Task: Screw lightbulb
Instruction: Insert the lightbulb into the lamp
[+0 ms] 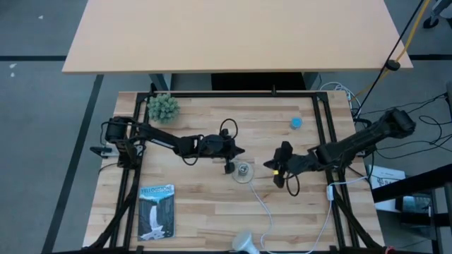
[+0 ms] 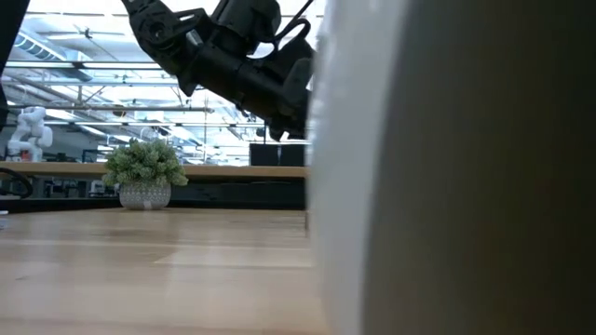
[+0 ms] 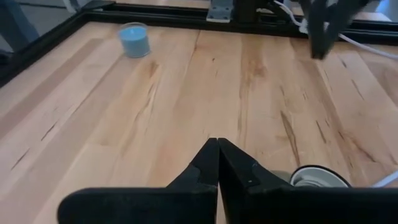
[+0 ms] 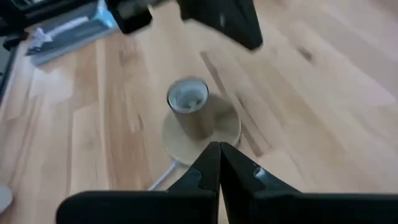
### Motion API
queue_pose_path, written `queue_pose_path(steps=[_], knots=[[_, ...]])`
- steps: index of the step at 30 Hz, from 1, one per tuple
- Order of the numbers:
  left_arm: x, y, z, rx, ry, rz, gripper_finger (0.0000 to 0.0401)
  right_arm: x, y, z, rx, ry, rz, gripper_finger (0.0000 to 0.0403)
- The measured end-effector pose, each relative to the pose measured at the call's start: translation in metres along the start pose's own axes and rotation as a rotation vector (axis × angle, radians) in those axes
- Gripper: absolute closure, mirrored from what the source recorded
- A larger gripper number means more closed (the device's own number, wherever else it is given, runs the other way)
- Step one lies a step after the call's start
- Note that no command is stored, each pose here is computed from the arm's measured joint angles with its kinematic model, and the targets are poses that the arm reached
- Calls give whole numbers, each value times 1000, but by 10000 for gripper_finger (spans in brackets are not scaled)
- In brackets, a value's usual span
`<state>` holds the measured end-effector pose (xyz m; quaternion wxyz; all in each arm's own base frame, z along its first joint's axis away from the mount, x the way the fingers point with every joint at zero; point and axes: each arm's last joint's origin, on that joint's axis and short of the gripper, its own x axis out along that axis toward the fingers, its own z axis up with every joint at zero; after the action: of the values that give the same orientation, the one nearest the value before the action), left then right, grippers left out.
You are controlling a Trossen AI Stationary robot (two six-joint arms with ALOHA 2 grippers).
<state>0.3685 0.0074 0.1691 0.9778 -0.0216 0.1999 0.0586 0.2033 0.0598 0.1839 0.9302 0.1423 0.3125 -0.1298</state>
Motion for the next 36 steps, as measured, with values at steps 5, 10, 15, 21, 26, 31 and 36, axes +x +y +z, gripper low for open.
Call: queue_pose_path(steps=[5, 10, 15, 21, 26, 31, 36], knots=[[0, -2, -1, -18, 10, -5, 399, 0, 4, -9, 46, 52, -2, 403], [-13, -8, 5, -42, 55, -10, 399, -10, 21, -5, 74, 145, -27, 403], [-34, -15, 13, -25, 127, 50, 399, -20, 50, 7, 72, 245, -81, 403], [-48, -38, 9, -38, 198, 71, 399, -20, 99, 10, 101, 371, -135, 403], [-56, -63, 1, -28, 243, 18, 399, -18, 149, 4, 139, 402, -147, 403], [-64, -88, -4, -8, 251, -34, 399, -12, 198, -6, 193, 403, -116, 403], [-73, -109, -8, 14, 255, -93, 399, 2, 231, -21, 255, 420, -117, 403]])
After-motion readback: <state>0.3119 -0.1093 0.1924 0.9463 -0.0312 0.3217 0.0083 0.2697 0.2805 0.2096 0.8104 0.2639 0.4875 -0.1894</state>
